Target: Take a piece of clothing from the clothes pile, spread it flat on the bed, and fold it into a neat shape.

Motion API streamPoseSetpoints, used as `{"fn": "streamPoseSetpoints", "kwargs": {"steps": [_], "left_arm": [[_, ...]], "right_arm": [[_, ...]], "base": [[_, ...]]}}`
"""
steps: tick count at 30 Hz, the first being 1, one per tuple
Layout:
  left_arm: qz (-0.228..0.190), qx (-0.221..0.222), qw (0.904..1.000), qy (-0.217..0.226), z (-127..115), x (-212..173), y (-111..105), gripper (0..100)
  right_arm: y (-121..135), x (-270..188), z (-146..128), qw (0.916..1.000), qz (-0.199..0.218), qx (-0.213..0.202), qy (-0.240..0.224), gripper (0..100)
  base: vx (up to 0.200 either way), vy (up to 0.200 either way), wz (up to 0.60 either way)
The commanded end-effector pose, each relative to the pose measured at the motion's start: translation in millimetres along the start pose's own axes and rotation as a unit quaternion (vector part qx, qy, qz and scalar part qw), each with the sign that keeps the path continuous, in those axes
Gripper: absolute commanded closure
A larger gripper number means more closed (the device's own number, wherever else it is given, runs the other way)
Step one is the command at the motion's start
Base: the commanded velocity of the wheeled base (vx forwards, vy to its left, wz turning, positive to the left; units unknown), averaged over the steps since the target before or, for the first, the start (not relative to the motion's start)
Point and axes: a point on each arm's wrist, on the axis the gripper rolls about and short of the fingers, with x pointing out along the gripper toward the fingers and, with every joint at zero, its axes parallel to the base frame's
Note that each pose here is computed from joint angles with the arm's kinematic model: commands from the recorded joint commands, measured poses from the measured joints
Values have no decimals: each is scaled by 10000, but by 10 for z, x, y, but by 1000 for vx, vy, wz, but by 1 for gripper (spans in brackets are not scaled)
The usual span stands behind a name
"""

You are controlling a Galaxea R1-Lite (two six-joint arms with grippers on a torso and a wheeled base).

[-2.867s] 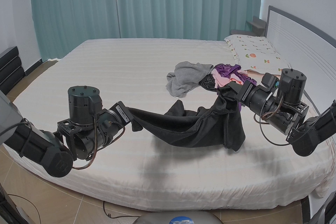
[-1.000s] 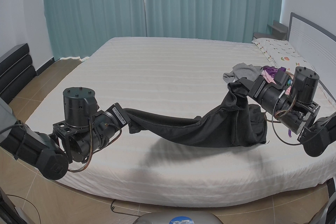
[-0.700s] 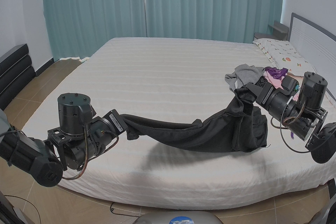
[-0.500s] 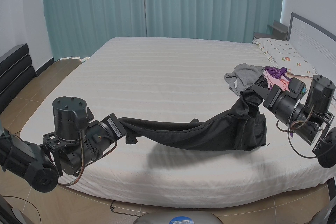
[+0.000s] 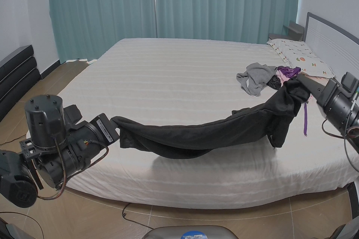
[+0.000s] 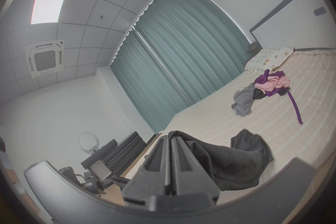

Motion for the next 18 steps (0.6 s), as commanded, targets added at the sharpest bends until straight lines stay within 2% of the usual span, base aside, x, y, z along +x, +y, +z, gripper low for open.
{"fn": "streamPoseSetpoints", "kwargs": {"steps": [1,6,10,14,18], "left_arm": [[-329,17,9981,-524,358,-167,-214,100],[-124,-14,9980,-621,562,-13,-284,100],[-29,-71,9966,-822,751,283,-354,100],[190,-80,9967,-785,857,619,-359,100],[284,-79,9969,-732,872,903,-339,100]], "right_arm": [[307,-293,495,9959,514,28,-742,100],[268,-126,717,9956,408,-55,-840,100],[51,292,621,9988,68,-59,-487,100],[-125,719,589,9991,-187,-51,-377,100],[-234,1006,471,9995,-238,-37,-226,100]], "base": [[0,0,0],[0,0,0],[0,0,0],[200,0,0],[200,0,0]]}}
